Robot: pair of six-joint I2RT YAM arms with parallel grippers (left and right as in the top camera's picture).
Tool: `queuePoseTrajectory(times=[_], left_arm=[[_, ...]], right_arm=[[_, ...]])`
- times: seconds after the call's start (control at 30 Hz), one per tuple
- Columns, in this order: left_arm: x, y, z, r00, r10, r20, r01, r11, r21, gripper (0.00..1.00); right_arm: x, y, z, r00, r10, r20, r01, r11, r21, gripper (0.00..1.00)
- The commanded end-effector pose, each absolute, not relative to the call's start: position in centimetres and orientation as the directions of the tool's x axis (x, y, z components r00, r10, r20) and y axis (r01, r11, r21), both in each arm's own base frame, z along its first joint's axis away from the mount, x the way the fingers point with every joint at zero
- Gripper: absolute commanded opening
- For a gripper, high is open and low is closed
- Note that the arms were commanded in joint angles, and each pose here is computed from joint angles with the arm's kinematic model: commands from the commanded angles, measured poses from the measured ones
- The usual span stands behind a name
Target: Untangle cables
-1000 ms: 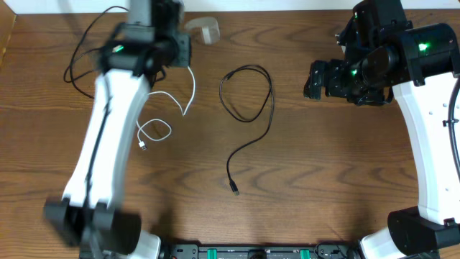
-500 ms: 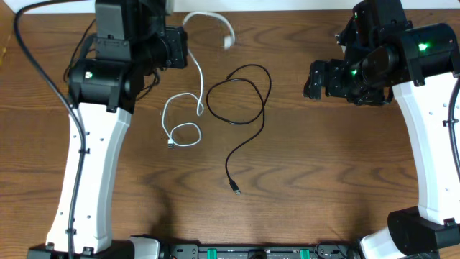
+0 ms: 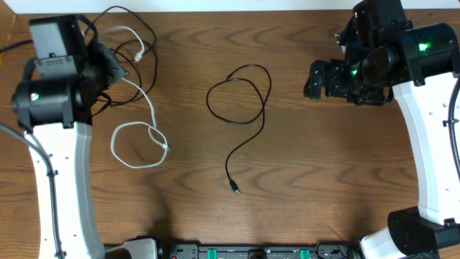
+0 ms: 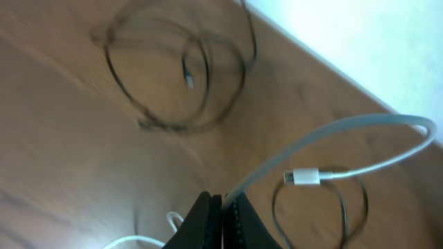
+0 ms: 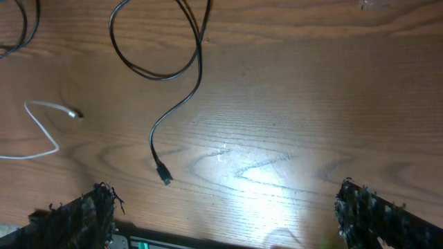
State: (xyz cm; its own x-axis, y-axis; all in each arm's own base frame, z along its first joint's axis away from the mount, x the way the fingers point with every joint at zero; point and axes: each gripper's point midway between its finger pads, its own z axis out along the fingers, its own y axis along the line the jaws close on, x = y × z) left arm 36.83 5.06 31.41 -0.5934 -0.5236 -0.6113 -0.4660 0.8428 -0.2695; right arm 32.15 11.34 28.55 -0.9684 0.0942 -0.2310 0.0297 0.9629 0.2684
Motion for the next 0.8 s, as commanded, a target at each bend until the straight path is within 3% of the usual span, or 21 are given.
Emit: queuePoseTrajectory(times=[0.0,0.3,0.6,0.7,0.77], left_arm=[[36.5,2.8,27.6,-0.689,-0.574,-0.442,-0.472,0.818,-0.328,0.07],[34.2,0.3,17.7,-0.840,-0.534,-0.098,-0.517,0.841,-0.160,0.08],[32.8,-0.8,14.7,-0.859,-0.509,0.050,-0.511,0.855,-0.082,0.08],[33.1,-2.2,15.1,-0.879,-0.471,0.073,-0.476,0.863,-0.167,0.08],[33.3,-4.3,16.0,-0.926,-0.368,0.083,-0.375,0.876,-0.303,0.08]], right_arm=[[31.9,11.4,28.9,-0.966,0.080,-0.245,0.013,0.964,0.265,0.99],[31.9,11.4,28.9,-0.966,0.080,-0.245,0.013,0.964,0.265,0.99],[32.0,11.4,28.9,-0.966,0.081,-0.245,0.013,0.964,0.266,0.99],[31.9,11.4,28.9,-0.966,0.080,-0.245,0.013,0.964,0.265,0.99],[32.0,11.4,28.9,-0.966,0.080,-0.245,0.013,0.964,0.266,0.99]])
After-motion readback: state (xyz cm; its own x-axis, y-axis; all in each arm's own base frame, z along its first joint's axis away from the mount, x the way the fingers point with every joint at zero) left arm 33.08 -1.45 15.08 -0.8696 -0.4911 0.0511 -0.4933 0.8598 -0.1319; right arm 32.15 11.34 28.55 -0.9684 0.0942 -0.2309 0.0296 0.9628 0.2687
